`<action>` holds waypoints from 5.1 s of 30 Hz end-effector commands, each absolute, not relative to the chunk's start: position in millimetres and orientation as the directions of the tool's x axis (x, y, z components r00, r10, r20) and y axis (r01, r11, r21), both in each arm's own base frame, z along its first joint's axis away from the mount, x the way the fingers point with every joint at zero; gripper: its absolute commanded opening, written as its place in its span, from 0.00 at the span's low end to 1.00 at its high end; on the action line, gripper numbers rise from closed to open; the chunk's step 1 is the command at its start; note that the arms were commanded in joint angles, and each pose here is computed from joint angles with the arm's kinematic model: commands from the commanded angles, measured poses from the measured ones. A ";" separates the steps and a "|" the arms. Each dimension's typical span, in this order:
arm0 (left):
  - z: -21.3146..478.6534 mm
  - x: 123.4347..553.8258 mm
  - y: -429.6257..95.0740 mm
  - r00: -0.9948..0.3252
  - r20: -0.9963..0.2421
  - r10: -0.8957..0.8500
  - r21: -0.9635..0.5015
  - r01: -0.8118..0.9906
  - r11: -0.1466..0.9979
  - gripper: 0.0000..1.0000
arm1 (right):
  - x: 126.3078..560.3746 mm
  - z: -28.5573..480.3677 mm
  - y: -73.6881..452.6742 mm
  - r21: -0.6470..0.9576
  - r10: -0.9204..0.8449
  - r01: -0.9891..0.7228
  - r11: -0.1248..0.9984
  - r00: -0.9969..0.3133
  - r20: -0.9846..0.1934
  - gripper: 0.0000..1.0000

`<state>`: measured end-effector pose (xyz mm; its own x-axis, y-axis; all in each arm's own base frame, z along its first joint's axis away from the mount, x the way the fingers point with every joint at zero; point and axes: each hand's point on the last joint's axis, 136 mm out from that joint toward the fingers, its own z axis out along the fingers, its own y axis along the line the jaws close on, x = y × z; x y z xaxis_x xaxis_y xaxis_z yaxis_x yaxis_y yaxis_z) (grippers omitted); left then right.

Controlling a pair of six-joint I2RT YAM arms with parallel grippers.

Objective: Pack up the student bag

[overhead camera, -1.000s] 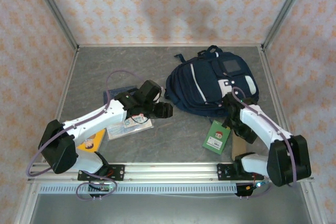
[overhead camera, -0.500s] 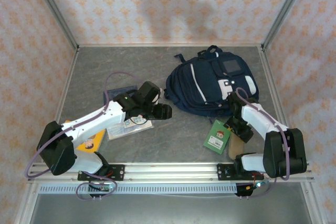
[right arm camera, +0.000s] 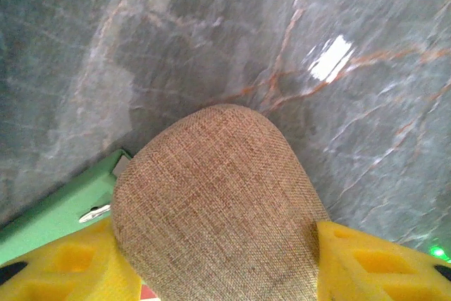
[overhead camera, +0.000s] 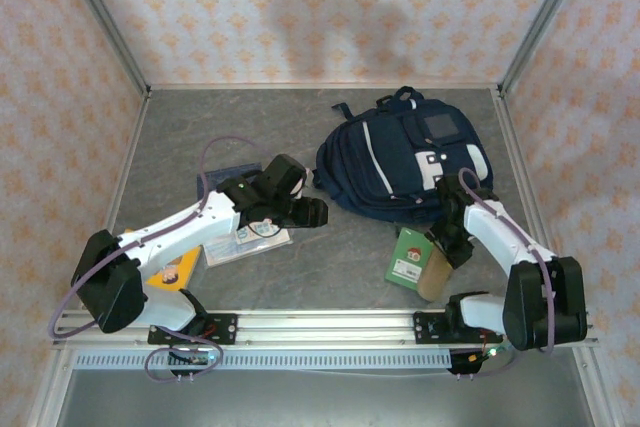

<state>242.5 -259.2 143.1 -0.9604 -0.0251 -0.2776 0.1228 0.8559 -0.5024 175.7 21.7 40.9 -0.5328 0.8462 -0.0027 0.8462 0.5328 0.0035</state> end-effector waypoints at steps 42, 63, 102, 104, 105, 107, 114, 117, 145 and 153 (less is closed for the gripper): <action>160.8 250.6 -273.6 -0.936 -0.322 0.143 -0.466 0.288 0.837 0.61 | 162.1 66.8 71.6 0.218 0.816 0.813 0.540 -0.569 0.099 0.88; 163.6 249.7 -273.4 -0.940 -0.317 0.127 -0.478 0.274 0.835 0.61 | 168.1 42.0 65.3 0.197 0.862 0.853 0.483 -0.502 0.064 0.53; 279.7 290.8 -345.3 -0.842 -0.524 -0.128 -0.766 0.400 0.503 0.64 | 311.5 265.8 161.7 0.839 0.840 0.542 0.035 -0.472 0.270 0.24; 288.4 293.1 -345.4 -0.824 -0.547 -0.150 -0.766 0.419 0.487 0.63 | 311.6 265.1 167.0 0.839 0.831 0.543 0.028 -0.479 0.282 0.24; 292.1 293.9 -345.6 -0.816 -0.556 -0.159 -0.766 0.429 0.478 0.61 | 311.6 265.5 169.8 0.841 0.826 0.541 0.023 -0.485 0.289 0.24; 297.0 294.5 -347.4 -0.810 -0.563 -0.165 -0.769 0.441 0.462 0.57 | 311.9 265.7 171.9 0.841 0.823 0.541 0.017 -0.486 0.296 0.24; 296.1 290.2 -355.4 -0.833 -0.535 -0.145 -0.795 0.438 0.419 0.26 | 311.5 268.3 169.6 0.843 0.829 0.538 0.011 -0.476 0.293 0.24; 296.5 289.5 -352.9 -0.828 -0.540 -0.147 -0.791 0.440 0.426 0.18 | 310.8 268.1 168.5 0.843 0.832 0.536 0.030 -0.481 0.277 0.33; 252.4 275.0 -158.1 -0.734 -0.551 -0.397 -0.591 0.007 0.807 0.16 | 396.6 171.2 189.8 -0.045 -0.320 -0.359 0.932 -0.760 -0.565 0.84; 251.2 271.2 -155.6 -0.738 -0.539 -0.407 -0.603 0.001 0.797 0.16 | 427.4 124.1 183.1 -0.200 -0.379 -0.323 0.925 -0.800 -0.465 0.84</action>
<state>272.5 -162.8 244.5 -0.7594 -0.3896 -0.5210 0.0017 0.7997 -0.6004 412.0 200.1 125.8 -0.8173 -0.3286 -0.4734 -0.3370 0.9389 -0.0699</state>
